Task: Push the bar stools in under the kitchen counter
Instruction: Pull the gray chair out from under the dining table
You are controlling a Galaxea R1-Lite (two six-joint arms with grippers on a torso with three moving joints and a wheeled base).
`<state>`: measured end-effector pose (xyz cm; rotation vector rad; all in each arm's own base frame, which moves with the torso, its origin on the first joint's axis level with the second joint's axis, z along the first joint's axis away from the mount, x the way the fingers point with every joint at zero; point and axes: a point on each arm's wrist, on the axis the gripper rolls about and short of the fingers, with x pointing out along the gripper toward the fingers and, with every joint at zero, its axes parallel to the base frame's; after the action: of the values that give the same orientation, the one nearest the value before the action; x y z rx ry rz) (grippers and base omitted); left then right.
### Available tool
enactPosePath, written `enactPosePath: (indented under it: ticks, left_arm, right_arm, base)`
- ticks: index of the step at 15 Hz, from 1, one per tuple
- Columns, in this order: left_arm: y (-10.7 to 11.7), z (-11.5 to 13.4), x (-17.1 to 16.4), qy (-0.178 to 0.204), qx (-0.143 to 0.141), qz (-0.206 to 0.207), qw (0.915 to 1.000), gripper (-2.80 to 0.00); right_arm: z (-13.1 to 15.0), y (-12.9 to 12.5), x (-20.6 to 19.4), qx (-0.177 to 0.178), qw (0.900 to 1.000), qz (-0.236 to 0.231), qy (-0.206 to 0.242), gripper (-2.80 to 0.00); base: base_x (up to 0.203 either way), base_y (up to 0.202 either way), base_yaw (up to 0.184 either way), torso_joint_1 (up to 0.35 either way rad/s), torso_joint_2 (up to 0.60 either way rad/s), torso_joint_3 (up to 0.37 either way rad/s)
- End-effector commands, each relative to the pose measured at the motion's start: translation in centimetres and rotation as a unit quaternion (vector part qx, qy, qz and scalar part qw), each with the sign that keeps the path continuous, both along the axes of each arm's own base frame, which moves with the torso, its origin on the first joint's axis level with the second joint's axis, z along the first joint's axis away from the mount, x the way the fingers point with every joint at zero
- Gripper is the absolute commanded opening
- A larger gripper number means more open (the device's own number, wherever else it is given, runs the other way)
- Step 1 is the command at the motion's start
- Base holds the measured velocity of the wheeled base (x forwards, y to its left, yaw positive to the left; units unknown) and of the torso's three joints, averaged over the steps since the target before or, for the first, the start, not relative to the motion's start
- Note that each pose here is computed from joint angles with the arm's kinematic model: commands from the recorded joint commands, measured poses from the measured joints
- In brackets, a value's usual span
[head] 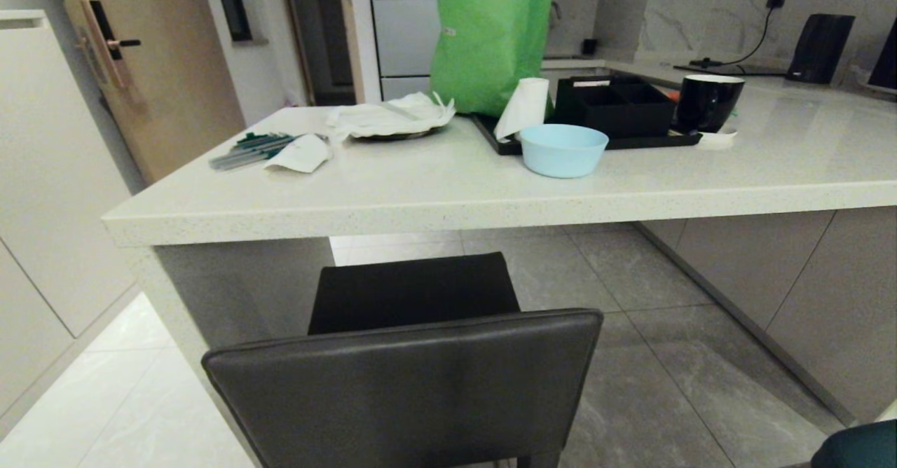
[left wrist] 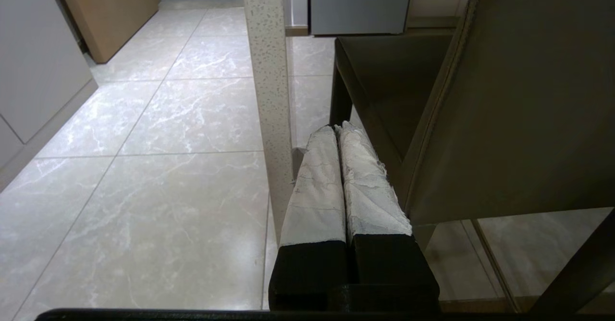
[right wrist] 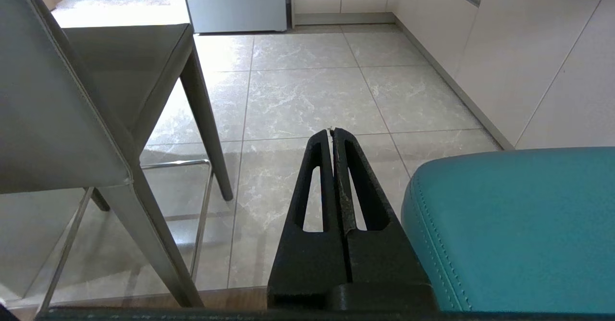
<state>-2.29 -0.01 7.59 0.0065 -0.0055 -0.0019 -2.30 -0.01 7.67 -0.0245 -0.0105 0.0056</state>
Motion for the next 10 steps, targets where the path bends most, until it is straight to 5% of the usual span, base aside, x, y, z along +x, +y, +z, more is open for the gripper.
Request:
enactPosePath:
  ticks: [1, 3, 4, 5, 10]
  left_arm:
    - [0.00, -0.08, 0.03, 0.002, 0.000, 0.001, 1.0000, -2.80]
    - [0.00, -0.12, 0.04, 0.003, 0.000, 0.000, 1.0000, -2.80]
    - [0.00, -0.12, 0.04, 0.003, 0.000, 0.000, 1.0000, -2.80]
    - [0.00, -0.12, 0.04, 0.003, 0.001, -0.001, 1.0000, 0.00]
    - [0.00, -0.11, 0.04, 0.003, -0.004, -0.001, 1.0000, 0.00]
  right_arm:
    - [0.01, 0.00, 0.01, 0.000, 1.000, 0.000, 0.000, -2.80]
    - [0.01, 0.00, 0.01, 0.004, 1.000, 0.000, 0.000, -2.80]
    - [0.01, 0.00, 0.01, 0.004, 1.000, 0.000, 0.000, 0.00]
    - [0.01, 0.00, 0.01, 0.004, 1.000, 0.000, 0.000, 0.00]
    - [0.01, 0.00, 0.01, 0.005, 1.000, 0.000, 0.000, 0.00]
  base:
    - [0.000, 0.000, 0.000, 0.000, 0.00, 0.000]
    - [0.000, 0.000, 0.000, 0.000, 0.00, 0.000]
    - [0.000, 0.000, 0.000, 0.000, 0.00, 0.000]
    - [0.000, 0.000, 0.000, 0.000, 0.00, 0.000]
    - [0.000, 0.000, 0.000, 0.000, 0.00, 0.000]
